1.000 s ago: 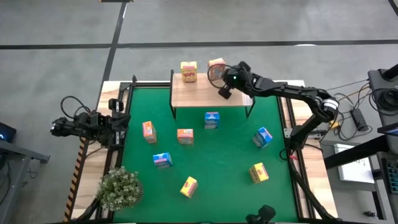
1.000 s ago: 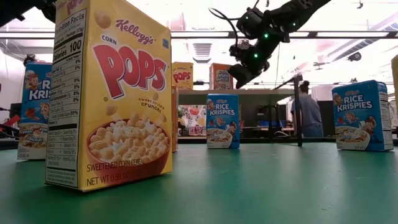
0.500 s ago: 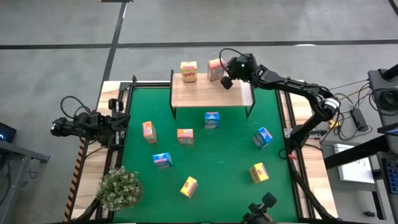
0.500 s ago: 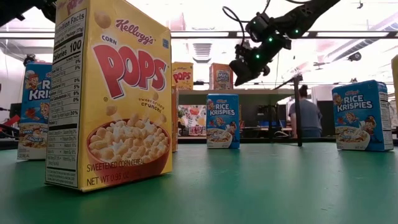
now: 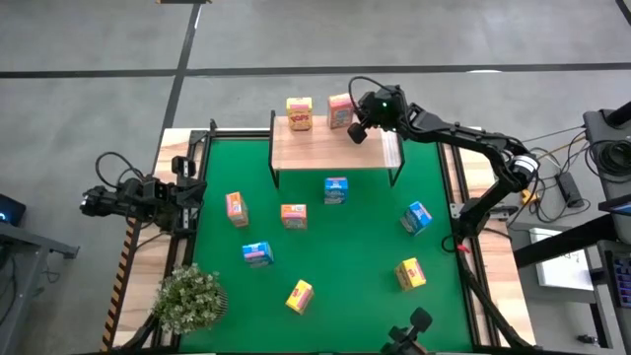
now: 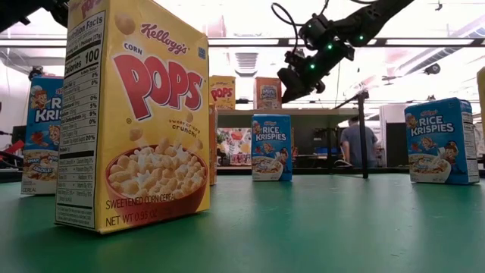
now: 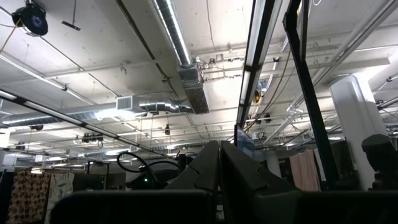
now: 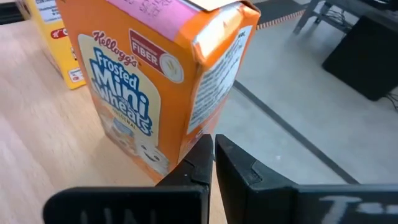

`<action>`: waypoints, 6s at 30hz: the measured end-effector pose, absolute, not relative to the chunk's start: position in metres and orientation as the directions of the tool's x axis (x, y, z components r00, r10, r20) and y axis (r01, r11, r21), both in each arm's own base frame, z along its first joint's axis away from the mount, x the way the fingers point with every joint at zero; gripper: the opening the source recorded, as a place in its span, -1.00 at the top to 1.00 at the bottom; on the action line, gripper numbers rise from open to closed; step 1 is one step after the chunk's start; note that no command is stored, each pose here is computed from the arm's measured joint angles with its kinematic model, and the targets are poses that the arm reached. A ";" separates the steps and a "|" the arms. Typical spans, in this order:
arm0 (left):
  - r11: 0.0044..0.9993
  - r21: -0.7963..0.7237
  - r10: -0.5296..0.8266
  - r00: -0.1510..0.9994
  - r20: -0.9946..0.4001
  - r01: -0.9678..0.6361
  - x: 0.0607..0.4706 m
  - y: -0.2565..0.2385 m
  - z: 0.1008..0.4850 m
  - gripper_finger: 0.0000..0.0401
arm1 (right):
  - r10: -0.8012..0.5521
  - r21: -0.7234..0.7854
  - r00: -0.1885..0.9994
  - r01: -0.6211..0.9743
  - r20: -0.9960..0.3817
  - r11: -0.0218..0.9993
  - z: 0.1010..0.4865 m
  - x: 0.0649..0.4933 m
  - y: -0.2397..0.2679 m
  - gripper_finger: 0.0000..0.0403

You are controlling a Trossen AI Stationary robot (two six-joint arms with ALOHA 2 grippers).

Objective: Stack cereal on shelf
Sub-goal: Put the right orange cereal box on the shelf, then put the right blue cereal box on the shelf

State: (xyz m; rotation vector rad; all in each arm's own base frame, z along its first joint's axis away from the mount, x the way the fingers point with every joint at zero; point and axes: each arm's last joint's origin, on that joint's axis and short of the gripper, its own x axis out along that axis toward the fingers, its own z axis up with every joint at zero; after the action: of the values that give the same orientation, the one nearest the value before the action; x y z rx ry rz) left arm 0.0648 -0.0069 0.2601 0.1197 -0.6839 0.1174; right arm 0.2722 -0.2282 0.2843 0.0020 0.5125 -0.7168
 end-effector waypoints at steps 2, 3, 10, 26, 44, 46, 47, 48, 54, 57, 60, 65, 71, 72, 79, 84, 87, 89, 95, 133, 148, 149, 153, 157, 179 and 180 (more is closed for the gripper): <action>0.986 0.072 0.069 0.769 0.635 -0.147 0.065 -0.007 0.260 1.00 | -0.627 -0.167 0.637 0.629 -0.450 0.759 0.284 0.272 -0.228 0.96; 0.987 0.072 0.069 0.769 0.636 -0.147 0.065 -0.007 0.260 1.00 | -0.627 -0.167 0.636 0.630 -0.450 0.759 0.284 0.272 -0.228 0.96; 0.986 0.072 0.069 0.769 0.635 -0.147 0.065 -0.007 0.260 1.00 | -0.616 -0.167 0.644 0.618 -0.453 0.768 0.284 0.275 -0.224 0.96; 0.986 0.072 0.069 0.769 0.635 -0.148 0.065 -0.007 0.260 1.00 | -0.615 -0.135 0.639 0.635 -0.461 0.761 0.290 0.270 -0.219 0.96; 0.986 0.072 0.069 0.770 0.634 -0.147 0.065 -0.007 0.260 1.00 | -0.157 0.337 0.708 0.504 -0.689 0.795 0.325 0.247 -0.085 0.96; 0.986 0.072 0.069 0.769 0.636 -0.148 0.065 -0.007 0.260 1.00 | -0.098 0.367 0.652 0.537 -0.752 0.760 0.320 0.244 -0.069 0.96; 0.986 0.071 0.069 0.769 0.636 -0.148 0.065 -0.007 0.260 1.00 | -0.069 0.374 0.610 0.566 -0.789 0.735 0.316 0.241 -0.062 0.96; 0.986 0.071 0.069 0.769 0.636 -0.148 0.065 -0.007 0.260 1.00 | -0.044 0.374 0.564 0.601 -0.824 0.706 0.312 0.238 -0.056 0.96; 0.986 0.071 0.069 0.768 0.636 -0.148 0.065 -0.007 0.260 1.00 | 0.041 0.217 0.233 0.809 -0.972 0.547 0.298 0.209 -0.035 0.96; 0.986 0.072 0.069 0.769 0.636 -0.148 0.065 -0.007 0.260 1.00 | 0.033 0.187 0.197 0.850 -0.980 0.492 0.297 0.206 -0.034 0.95; 0.986 0.072 0.069 0.769 0.636 -0.148 0.065 -0.007 0.260 1.00 | 0.034 0.178 0.185 0.857 -0.982 0.484 0.297 0.204 -0.034 0.89; 0.986 0.072 0.069 0.769 0.636 -0.148 0.065 -0.007 0.260 1.00 | 0.068 0.107 0.085 0.885 -0.994 0.453 0.296 0.195 -0.032 0.62; 0.986 0.074 0.068 0.773 0.631 -0.147 0.065 -0.007 0.260 1.00 | 0.089 0.081 0.047 0.897 -0.995 0.435 0.296 0.191 -0.030 0.12; 0.986 0.074 0.068 0.773 0.631 -0.147 0.065 -0.007 0.260 1.00 | 0.087 0.077 0.043 0.895 -0.995 0.438 0.295 0.192 -0.029 0.03; 0.986 0.075 0.068 0.774 0.629 -0.147 0.065 -0.007 0.260 1.00 | 0.075 0.005 -0.034 0.882 -0.997 0.472 0.277 0.189 -0.022 -0.36; 0.986 0.075 0.068 0.776 0.628 -0.147 0.065 -0.007 0.259 1.00 | 0.080 -0.034 -0.082 0.877 -0.993 0.479 0.264 0.185 -0.019 -0.40; 0.986 0.075 0.068 0.776 0.627 -0.147 0.065 -0.007 0.259 1.00 | 0.077 -0.036 -0.084 0.876 -0.993 0.480 0.260 0.185 -0.019 -0.34; 0.986 0.075 0.068 0.775 0.628 -0.148 0.065 -0.007 0.259 1.00 | 0.076 -0.029 -0.075 0.876 -0.994 0.482 0.258 0.186 -0.018 -0.28; 0.984 0.085 0.068 0.775 0.629 -0.156 0.065 -0.007 0.260 1.00 | 0.066 -0.016 -0.057 0.869 -0.996 0.495 0.252 0.188 -0.019 -0.04; 0.983 0.091 0.069 0.773 0.631 -0.162 0.065 -0.007 0.260 1.00 | -0.010 0.351 0.461 0.689 -0.887 0.634 0.375 0.221 -0.023 0.36; 0.983 0.090 0.069 0.771 0.633 -0.162 0.065 -0.007 0.260 1.00 | -0.125 0.150 0.404 0.584 -0.906 0.798 0.421 0.270 -0.064 0.37; 0.983 0.090 0.069 0.771 0.633 -0.162 0.065 -0.007 0.260 1.00 | -0.128 0.128 0.376 0.584 -0.918 0.801 0.423 0.272 -0.071 0.37; 0.983 0.090 0.069 0.771 0.633 -0.162 0.065 -0.007 0.260 1.00 | -0.164 0.078 0.372 0.557 -0.914 0.827 0.429 0.281 -0.103 0.37; 0.983 0.090 0.069 0.771 0.633 -0.161 0.065 -0.007 0.260 1.00 | -0.220 0.030 0.391 0.541 -0.894 0.840 0.437 0.282 -0.137 0.37; 0.983 0.093 0.068 0.776 0.627 -0.161 0.066 -0.007 0.259 1.00 | -0.365 -0.313 0.197 0.251 -0.910 0.916 0.419 0.254 -0.215 0.37; 0.983 0.093 0.068 0.776 0.627 -0.161 0.066 -0.007 0.259 1.00 | -0.360 -0.315 0.193 0.229 -0.913 0.921 0.417 0.255 -0.214 0.37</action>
State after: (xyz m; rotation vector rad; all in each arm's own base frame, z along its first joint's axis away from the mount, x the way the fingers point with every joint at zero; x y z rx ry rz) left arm 0.0655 -0.0070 0.2594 0.1443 -0.6716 0.1243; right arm 0.2549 -0.2142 0.4174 -0.1171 1.3138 -0.4147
